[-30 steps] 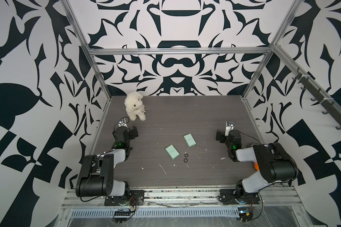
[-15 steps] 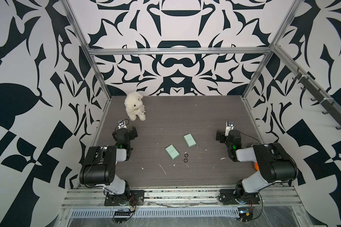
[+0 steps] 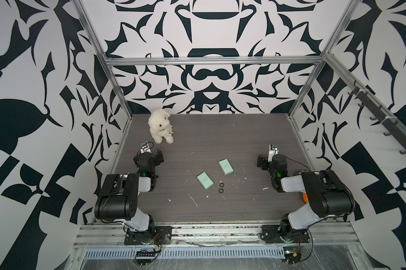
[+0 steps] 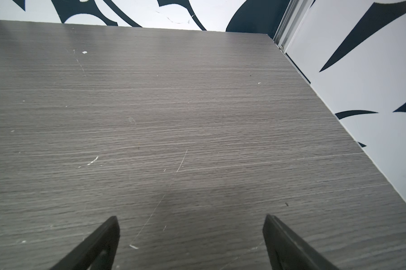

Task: Take the rings out of the lift-off lid box
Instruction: Reset both arms

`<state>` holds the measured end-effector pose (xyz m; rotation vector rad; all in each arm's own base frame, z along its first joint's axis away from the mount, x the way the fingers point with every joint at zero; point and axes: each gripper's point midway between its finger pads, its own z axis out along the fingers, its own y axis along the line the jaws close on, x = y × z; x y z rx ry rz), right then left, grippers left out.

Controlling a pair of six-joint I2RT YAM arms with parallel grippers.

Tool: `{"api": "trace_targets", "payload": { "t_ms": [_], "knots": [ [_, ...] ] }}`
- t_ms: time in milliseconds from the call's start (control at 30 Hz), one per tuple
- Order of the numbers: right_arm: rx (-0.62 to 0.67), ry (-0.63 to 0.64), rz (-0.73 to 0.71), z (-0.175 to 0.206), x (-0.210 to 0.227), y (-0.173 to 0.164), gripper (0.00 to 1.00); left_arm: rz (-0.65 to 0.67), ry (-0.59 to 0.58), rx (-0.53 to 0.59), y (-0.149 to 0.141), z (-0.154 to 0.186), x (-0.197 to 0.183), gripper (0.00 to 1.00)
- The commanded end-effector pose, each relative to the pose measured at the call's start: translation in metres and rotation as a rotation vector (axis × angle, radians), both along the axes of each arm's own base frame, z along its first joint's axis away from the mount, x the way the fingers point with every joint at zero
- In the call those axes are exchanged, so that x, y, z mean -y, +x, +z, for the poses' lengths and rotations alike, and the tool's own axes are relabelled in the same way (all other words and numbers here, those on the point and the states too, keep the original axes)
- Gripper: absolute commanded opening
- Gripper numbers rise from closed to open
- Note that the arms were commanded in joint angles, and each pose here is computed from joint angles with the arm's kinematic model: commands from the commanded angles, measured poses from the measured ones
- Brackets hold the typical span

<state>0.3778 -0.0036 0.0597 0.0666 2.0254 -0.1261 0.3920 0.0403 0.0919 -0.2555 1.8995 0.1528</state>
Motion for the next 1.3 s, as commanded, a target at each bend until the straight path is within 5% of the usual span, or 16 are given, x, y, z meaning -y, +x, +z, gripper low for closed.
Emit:
{"api": "trace_targets", "payload": {
  "t_ms": [0,1267],
  "knots": [
    [0.07,0.003,0.008,0.0195,-0.0027,0.0072,1.0,0.013,0.001,0.009,-0.003,-0.0002,-0.0033,0.99],
    [0.069,0.006,0.017,0.0188,-0.0044,0.0077,1.0,0.012,0.002,0.008,-0.0031,-0.0004,-0.0031,0.99]
  ]
}}
